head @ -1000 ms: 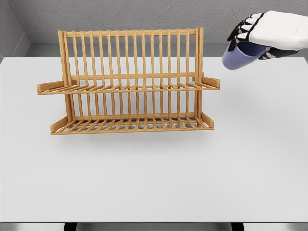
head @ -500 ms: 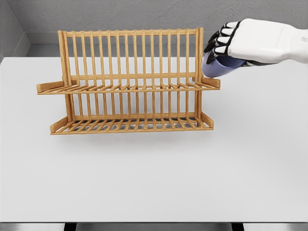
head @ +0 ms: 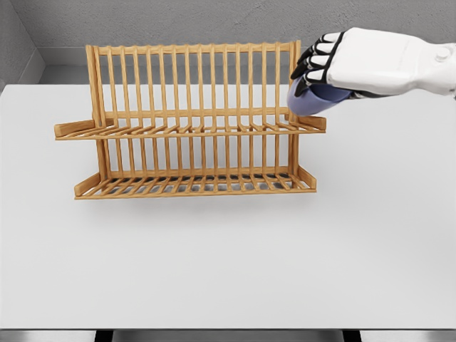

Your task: Right arm put cup on second shelf

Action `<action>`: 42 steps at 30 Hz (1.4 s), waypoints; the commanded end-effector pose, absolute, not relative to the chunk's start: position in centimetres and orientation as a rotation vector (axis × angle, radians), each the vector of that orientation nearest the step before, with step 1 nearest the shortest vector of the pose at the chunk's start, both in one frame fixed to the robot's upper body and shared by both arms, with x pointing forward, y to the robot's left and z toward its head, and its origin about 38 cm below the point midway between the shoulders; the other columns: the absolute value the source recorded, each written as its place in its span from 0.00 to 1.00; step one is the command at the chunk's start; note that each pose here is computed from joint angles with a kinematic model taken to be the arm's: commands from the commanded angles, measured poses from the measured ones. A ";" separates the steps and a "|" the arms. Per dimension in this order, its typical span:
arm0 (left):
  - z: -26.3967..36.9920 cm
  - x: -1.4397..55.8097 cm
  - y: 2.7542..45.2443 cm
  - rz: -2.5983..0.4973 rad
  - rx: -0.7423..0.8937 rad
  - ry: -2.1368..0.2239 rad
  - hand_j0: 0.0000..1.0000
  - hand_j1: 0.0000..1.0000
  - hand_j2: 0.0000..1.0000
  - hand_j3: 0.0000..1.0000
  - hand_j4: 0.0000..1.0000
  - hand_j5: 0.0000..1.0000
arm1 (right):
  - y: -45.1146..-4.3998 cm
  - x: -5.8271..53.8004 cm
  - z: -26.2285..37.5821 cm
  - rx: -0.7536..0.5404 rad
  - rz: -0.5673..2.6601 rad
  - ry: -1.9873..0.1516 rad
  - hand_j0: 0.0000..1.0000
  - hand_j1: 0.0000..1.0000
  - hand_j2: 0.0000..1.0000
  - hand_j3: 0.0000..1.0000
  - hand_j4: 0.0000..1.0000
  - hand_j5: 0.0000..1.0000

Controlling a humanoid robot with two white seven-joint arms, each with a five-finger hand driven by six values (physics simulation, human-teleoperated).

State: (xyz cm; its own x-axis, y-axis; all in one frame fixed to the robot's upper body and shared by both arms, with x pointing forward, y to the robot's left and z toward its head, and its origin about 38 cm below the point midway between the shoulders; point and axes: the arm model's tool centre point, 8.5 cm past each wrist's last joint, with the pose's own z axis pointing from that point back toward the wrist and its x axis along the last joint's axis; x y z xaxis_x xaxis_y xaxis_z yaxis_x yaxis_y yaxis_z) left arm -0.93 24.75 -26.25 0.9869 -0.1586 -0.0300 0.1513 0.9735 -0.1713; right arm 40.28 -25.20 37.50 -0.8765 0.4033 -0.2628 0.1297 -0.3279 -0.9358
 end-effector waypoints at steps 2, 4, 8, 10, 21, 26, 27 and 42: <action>-26.2 -0.9 24.8 -0.157 -0.170 0.044 1.00 1.00 1.00 1.00 1.00 1.00 | -24.7 40.3 37.2 -0.667 2.324 -1.719 0.64 0.64 0.64 0.64 0.64 0.64; -26.2 -0.9 24.7 -0.156 -0.170 0.044 1.00 1.00 1.00 1.00 1.00 1.00 | -24.2 40.3 36.5 -0.639 2.338 -1.714 0.64 0.64 0.64 0.64 0.64 0.64; -26.2 -0.9 24.7 -0.156 -0.170 0.044 1.00 1.00 1.00 1.00 1.00 1.00 | -23.7 40.3 35.4 -0.594 2.361 -1.694 0.64 0.64 0.64 0.64 0.64 0.64; -26.2 -0.9 24.7 -0.156 -0.170 0.044 1.00 1.00 1.00 1.00 1.00 1.00 | -23.4 40.3 34.7 -0.567 2.377 -1.680 0.64 0.64 0.64 0.64 0.64 0.64; -26.2 -0.9 24.7 -0.156 -0.170 0.044 1.00 1.00 1.00 1.00 1.00 1.00 | -24.2 40.4 37.8 -0.674 2.321 -1.748 1.00 1.00 1.00 1.00 1.00 1.00; -26.2 -0.9 24.7 -0.156 -0.170 0.044 1.00 1.00 1.00 1.00 1.00 1.00 | -29.3 40.4 43.1 -0.906 2.111 -1.820 1.00 1.00 1.00 1.00 1.00 1.00; -26.2 -0.9 24.8 -0.158 -0.170 0.044 1.00 1.00 1.00 1.00 1.00 1.00 | -32.0 40.7 42.4 -0.916 2.047 -1.768 1.00 1.00 1.00 1.00 1.00 1.00; -26.2 -0.9 24.7 -0.156 -0.170 0.044 1.00 1.00 1.00 1.00 1.00 1.00 | -34.8 40.8 23.6 -0.484 1.753 -1.623 1.00 1.00 1.00 1.00 1.00 1.00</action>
State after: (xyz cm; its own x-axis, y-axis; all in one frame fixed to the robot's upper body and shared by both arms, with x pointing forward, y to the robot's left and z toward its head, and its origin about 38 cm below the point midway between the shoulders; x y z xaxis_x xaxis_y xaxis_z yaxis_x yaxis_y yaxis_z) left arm -0.93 24.75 -26.25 0.9869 -0.1585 -0.0300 0.1511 0.9736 -0.1713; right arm 40.68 -35.62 23.96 -0.6863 0.7088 0.1633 -0.2338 -0.0024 -0.9723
